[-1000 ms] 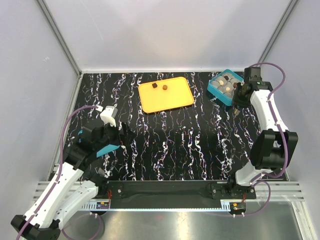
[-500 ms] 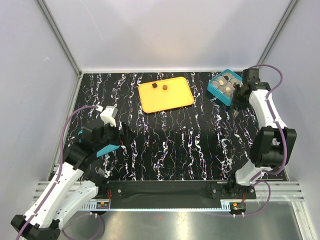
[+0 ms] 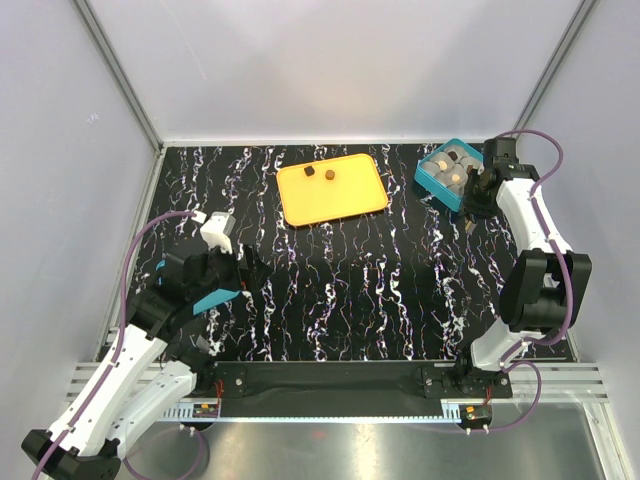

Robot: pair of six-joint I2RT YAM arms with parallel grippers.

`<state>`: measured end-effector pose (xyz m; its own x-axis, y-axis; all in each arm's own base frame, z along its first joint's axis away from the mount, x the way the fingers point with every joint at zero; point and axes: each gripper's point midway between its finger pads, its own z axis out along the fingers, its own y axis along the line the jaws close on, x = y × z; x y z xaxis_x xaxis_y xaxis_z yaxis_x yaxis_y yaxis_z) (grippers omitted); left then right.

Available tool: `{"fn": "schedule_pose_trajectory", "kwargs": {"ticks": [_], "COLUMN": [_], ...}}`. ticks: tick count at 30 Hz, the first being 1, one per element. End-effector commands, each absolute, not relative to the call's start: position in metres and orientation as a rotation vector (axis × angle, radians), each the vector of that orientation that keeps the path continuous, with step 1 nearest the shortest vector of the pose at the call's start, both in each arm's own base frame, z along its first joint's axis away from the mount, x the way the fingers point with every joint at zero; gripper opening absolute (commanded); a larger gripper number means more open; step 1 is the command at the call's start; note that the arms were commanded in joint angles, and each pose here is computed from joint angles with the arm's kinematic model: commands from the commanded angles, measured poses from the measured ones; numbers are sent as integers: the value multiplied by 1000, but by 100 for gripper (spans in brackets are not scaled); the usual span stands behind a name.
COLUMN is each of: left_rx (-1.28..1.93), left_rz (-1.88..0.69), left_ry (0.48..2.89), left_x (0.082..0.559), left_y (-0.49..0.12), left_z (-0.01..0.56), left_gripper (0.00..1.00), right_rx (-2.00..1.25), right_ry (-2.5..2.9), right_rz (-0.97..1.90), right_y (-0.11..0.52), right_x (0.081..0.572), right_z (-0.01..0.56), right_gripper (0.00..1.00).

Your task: Pack the chocolate

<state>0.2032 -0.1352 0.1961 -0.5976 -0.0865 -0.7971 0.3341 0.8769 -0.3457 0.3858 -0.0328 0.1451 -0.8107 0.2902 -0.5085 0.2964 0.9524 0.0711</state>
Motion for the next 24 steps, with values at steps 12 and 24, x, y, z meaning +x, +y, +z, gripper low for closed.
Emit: {"fn": "schedule_pose_trajectory", "kwargs": {"ticks": [12, 24], "left_rx": [192, 192], "left_rz": [-592, -592], "left_ry": [2088, 2087], "left_x": [208, 208], "left_y": [-137, -137], "left_z": [206, 206], "left_gripper": [99, 99], "right_rx": [402, 412], "right_ry": [2520, 2516], "right_rz": [10, -2], "right_y": [-31, -33], "right_x": [397, 397], "right_z": [156, 159], "right_gripper": [39, 42]}}
